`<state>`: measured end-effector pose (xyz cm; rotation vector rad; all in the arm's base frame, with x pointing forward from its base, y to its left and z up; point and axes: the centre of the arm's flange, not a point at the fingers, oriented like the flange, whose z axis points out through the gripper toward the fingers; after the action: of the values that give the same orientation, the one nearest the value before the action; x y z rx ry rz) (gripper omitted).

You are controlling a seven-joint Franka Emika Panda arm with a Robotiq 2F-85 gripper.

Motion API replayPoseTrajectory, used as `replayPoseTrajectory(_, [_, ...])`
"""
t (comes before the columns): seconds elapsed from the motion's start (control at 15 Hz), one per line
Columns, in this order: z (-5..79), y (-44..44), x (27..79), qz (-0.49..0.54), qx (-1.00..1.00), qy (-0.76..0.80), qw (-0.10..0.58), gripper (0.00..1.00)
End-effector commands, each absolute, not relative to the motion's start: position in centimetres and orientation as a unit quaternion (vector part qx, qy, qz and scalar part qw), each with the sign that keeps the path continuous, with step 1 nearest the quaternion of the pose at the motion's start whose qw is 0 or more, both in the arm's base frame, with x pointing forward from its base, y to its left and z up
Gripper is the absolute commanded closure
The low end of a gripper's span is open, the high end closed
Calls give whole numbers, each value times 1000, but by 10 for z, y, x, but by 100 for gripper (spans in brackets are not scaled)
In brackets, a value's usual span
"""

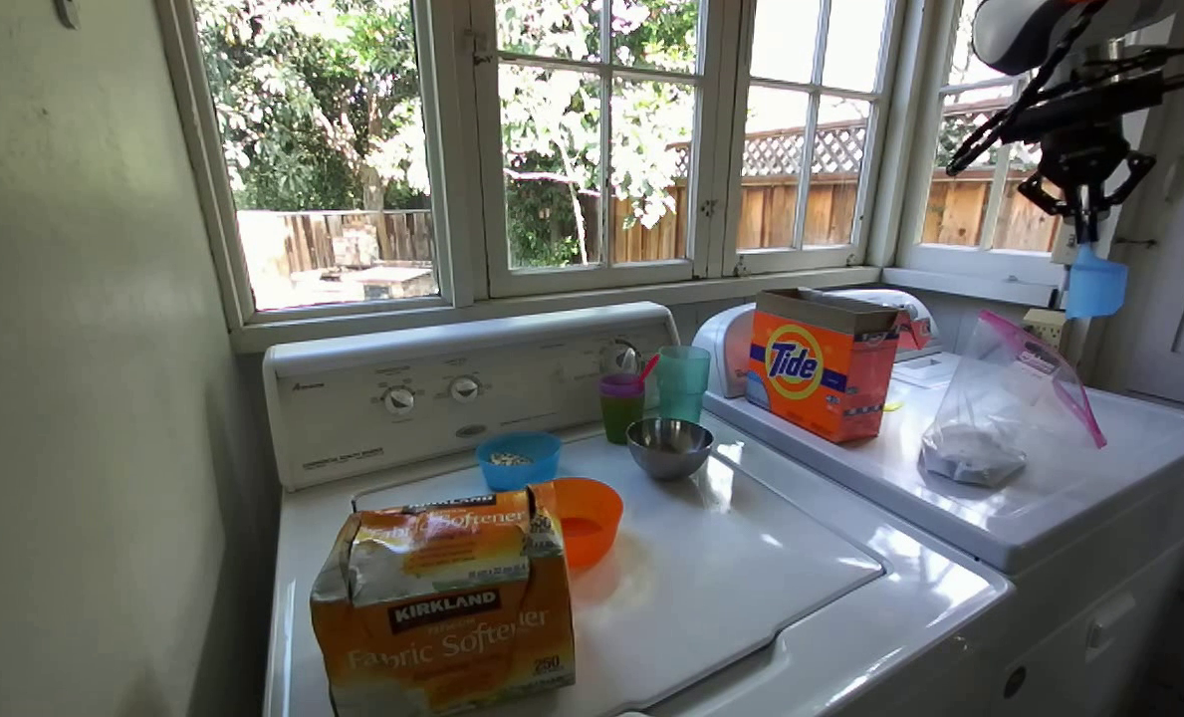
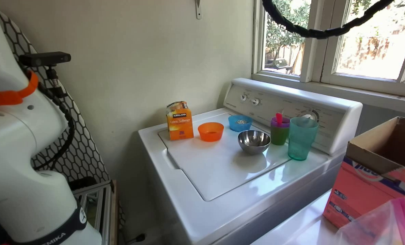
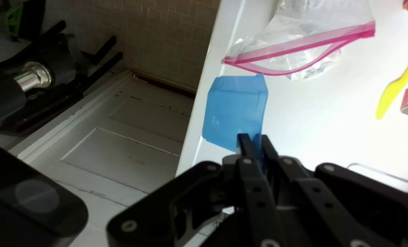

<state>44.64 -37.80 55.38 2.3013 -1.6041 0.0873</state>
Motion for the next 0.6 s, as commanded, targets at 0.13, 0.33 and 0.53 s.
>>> replayPoseTrajectory(0.13, [542,-397,463,15,807,-570,151,98])
replayPoseTrajectory(0.33, [537,-399,470,11,813,-567,136,98])
replayPoseTrajectory(0.53, [531,-397,476,-11,818,-561,128,98])
